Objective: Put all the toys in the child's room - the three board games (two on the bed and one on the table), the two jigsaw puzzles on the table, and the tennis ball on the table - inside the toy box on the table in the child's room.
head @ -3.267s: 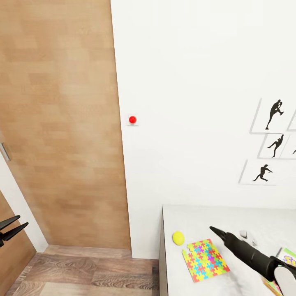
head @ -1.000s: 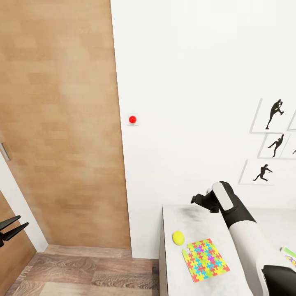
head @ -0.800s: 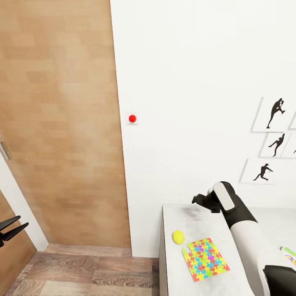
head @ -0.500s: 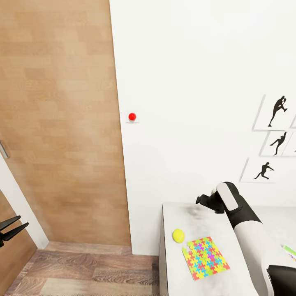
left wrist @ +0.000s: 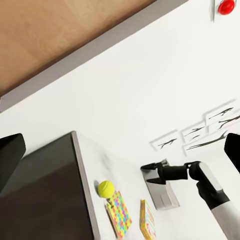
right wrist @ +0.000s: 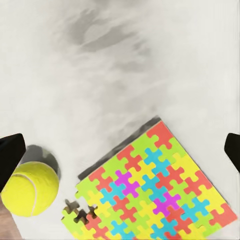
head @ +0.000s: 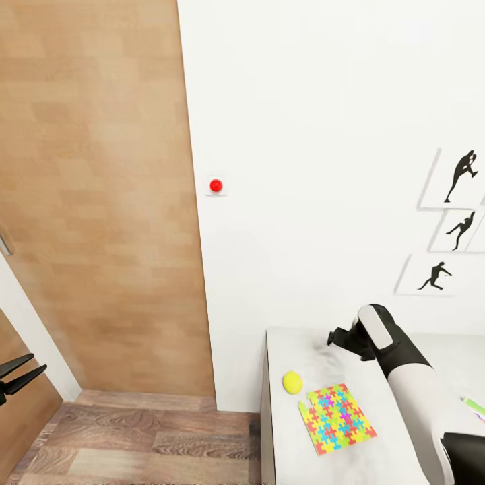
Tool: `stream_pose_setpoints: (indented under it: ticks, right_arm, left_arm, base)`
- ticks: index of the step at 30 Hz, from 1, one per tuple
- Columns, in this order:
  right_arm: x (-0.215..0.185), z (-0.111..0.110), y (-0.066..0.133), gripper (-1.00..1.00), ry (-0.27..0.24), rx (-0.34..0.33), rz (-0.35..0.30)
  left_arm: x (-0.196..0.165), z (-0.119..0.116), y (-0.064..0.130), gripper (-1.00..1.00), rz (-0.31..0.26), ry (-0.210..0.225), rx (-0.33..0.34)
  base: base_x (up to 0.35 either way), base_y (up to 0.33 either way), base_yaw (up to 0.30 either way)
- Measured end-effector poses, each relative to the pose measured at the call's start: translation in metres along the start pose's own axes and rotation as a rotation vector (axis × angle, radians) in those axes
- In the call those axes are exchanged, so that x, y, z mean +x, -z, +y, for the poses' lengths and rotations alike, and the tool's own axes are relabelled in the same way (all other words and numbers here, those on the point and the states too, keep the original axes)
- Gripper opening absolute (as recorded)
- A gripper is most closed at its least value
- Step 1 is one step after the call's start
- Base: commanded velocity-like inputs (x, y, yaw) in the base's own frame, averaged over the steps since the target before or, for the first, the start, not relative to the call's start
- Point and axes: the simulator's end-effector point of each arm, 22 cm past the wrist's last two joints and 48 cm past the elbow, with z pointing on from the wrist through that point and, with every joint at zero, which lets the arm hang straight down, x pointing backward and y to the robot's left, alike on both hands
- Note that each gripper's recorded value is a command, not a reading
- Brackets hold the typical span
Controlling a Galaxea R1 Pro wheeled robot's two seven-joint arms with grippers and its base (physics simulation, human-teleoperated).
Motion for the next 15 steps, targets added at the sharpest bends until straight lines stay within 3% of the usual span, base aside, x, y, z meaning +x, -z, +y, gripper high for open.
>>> stream_pose_setpoints:
  ticks: [15]
  right_arm:
    - [0.005, -0.018, -0.016, 1.0, -0.011, 0.037, 0.027]
  left_arm:
    - [0.005, 0.01, -0.002, 1.0, 0.009, 0.016, -0.016]
  base:
    - [0.0, 0.0, 0.0]
